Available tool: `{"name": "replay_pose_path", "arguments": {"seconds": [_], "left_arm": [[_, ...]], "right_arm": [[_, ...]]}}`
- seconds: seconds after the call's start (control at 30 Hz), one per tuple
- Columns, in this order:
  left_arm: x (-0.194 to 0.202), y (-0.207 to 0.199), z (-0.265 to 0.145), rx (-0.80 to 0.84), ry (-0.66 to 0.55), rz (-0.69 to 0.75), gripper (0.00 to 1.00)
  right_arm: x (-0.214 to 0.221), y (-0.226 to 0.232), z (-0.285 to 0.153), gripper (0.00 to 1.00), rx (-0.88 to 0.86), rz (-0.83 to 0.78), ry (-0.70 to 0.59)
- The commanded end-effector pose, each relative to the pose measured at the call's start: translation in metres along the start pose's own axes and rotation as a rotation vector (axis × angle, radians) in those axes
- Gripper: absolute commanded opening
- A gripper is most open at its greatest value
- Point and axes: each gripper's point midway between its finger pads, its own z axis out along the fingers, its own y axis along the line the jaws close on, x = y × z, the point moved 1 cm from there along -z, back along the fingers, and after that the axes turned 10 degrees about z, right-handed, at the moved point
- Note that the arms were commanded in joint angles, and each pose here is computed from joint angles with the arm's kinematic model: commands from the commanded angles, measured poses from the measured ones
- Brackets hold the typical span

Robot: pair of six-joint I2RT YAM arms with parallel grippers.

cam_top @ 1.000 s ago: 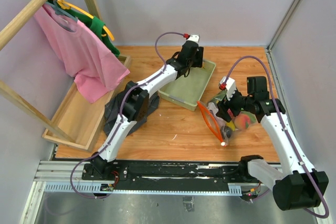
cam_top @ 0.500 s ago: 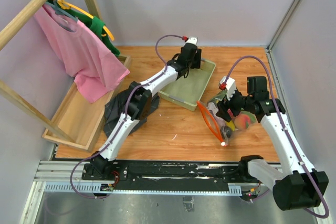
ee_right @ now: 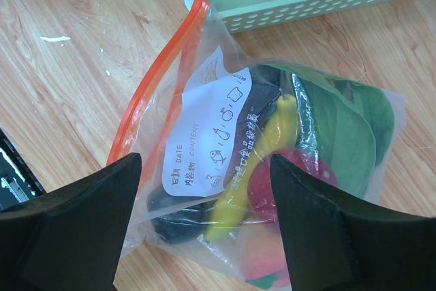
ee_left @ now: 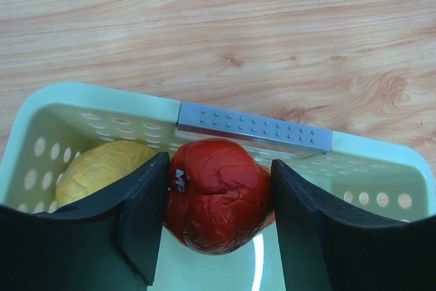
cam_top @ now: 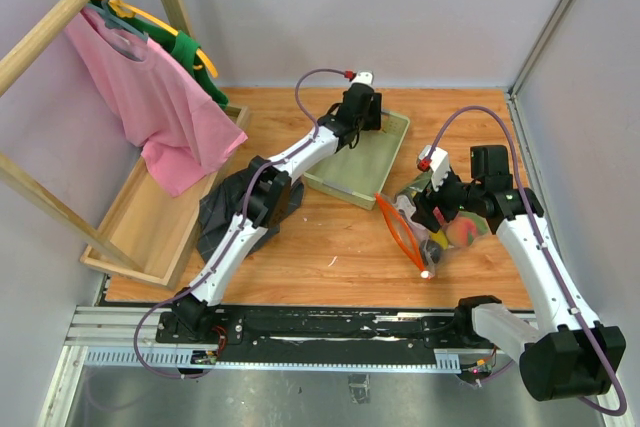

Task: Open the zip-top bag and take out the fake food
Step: Place the fake fruit in the bin.

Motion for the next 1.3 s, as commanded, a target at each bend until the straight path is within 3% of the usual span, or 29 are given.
{"name": "replay_pose_path", "arguments": {"seconds": [0.0, 0.63, 0.93, 1.27], "left_arm": [[0.002, 0.005, 0.008, -0.015, -0.015, -0.012, 0.42], [0.000, 0.008, 0.007, -0.031, -0.020, 0.004, 0.74], [-0.020, 0.003, -0.001, -0.007, -0.055, -0.009, 0.75], [-0.083, -0.012, -0.036, 0.075, -0.163, -0.042, 0.74]], "right_arm": [[0.000, -0.003, -0.001, 0.77, 0.014, 0.016, -0.005], [-0.001, -0.003, -0.002, 0.78, 0.011, 0.022, -0.013], [-0.002, -0.002, -0.003, 0.77, 0.007, 0.022, -0.019], [-0.002, 0.001, -0.003, 0.78, -0.010, 0.022, -0.022]]}}
